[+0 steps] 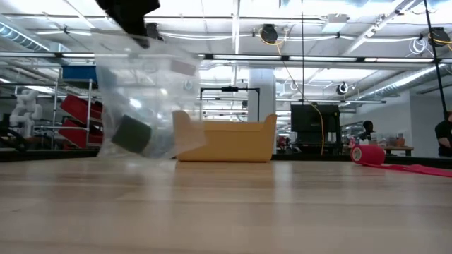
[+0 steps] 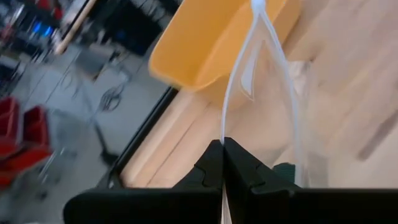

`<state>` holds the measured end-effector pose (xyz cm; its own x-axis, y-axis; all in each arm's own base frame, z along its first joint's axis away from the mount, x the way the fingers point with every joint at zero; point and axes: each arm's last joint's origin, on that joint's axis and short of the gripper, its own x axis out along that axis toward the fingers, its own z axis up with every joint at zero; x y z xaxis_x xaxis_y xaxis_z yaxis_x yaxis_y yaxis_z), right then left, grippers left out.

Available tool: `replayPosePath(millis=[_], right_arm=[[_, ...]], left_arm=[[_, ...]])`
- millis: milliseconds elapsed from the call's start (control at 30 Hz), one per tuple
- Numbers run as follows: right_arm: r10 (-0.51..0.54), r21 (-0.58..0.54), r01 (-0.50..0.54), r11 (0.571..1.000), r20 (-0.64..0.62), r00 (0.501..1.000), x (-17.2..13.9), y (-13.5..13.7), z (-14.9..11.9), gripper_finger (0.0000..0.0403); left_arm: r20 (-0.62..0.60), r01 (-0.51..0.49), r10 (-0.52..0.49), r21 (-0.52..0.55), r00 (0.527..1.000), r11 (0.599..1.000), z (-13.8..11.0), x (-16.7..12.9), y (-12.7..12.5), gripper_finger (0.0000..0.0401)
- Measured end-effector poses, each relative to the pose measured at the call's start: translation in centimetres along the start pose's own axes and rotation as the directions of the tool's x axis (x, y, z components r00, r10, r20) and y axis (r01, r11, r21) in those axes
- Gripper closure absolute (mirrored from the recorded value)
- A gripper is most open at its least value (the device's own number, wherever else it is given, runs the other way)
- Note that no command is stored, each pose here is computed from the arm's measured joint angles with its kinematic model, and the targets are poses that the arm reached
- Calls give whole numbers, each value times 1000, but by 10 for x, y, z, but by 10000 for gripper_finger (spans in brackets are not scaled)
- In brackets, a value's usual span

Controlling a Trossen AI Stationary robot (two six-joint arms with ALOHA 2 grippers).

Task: Roll bandage
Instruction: Put the rolled green bandage into the transparent zip bag

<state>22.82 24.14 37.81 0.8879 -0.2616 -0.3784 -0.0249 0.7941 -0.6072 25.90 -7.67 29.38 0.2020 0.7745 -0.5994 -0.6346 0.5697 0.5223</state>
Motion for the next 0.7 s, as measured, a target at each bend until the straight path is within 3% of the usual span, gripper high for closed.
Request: replayPosePath(millis=[400,700], right_arm=[[1,-20,-1,1000,2,1000,-3,2,-1,289],[2,-21,-2,1000,1,1000,-3,2,-1,289]], left_arm=[[-158,50,-58,-55,986,997,-8,-2,0,399],[-94,20,-25,-48,995,999,-5,-1,4,399]])
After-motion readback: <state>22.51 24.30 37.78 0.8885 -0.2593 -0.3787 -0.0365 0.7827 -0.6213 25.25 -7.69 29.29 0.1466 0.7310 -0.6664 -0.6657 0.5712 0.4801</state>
